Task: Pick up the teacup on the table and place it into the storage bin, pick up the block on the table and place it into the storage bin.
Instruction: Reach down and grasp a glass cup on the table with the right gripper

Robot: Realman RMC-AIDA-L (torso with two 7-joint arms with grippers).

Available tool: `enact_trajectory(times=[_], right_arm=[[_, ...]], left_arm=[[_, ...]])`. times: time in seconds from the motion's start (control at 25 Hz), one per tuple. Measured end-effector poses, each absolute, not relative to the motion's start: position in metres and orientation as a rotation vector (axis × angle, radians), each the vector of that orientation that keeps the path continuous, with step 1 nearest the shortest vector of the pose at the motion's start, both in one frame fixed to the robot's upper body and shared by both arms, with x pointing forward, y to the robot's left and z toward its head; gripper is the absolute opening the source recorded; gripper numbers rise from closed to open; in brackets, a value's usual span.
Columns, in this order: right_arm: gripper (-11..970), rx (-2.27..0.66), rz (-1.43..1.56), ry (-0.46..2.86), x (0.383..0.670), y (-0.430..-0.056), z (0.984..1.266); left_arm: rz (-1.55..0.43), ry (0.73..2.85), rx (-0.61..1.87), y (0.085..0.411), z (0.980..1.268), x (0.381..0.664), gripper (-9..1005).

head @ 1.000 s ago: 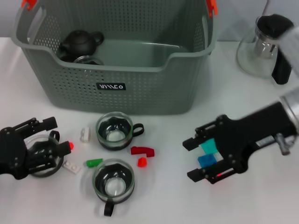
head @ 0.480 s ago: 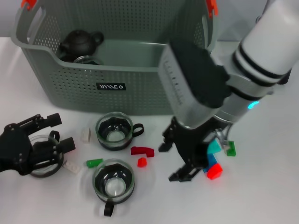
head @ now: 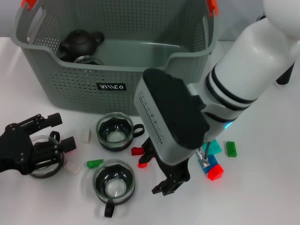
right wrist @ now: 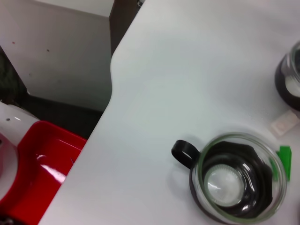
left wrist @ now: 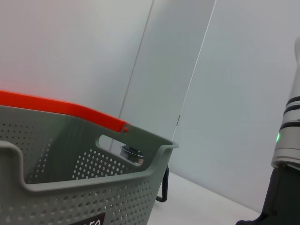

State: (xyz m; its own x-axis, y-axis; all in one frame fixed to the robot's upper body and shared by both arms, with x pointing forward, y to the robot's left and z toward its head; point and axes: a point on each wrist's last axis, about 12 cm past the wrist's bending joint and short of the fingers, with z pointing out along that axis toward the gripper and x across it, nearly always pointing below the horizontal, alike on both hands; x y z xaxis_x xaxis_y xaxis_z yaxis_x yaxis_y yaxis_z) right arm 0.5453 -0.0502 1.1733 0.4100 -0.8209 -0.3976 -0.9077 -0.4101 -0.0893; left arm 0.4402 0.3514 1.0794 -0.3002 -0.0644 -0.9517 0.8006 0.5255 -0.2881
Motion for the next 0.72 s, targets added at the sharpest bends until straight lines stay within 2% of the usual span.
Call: enact_trajectory(times=[0.72], right_arm=[[700, -2.460, 0.346, 1.163, 0.510, -0.018, 1.144]], left_arm=[[-0.971, 1.659, 0.625, 0.352, 1.079, 0.439, 841]])
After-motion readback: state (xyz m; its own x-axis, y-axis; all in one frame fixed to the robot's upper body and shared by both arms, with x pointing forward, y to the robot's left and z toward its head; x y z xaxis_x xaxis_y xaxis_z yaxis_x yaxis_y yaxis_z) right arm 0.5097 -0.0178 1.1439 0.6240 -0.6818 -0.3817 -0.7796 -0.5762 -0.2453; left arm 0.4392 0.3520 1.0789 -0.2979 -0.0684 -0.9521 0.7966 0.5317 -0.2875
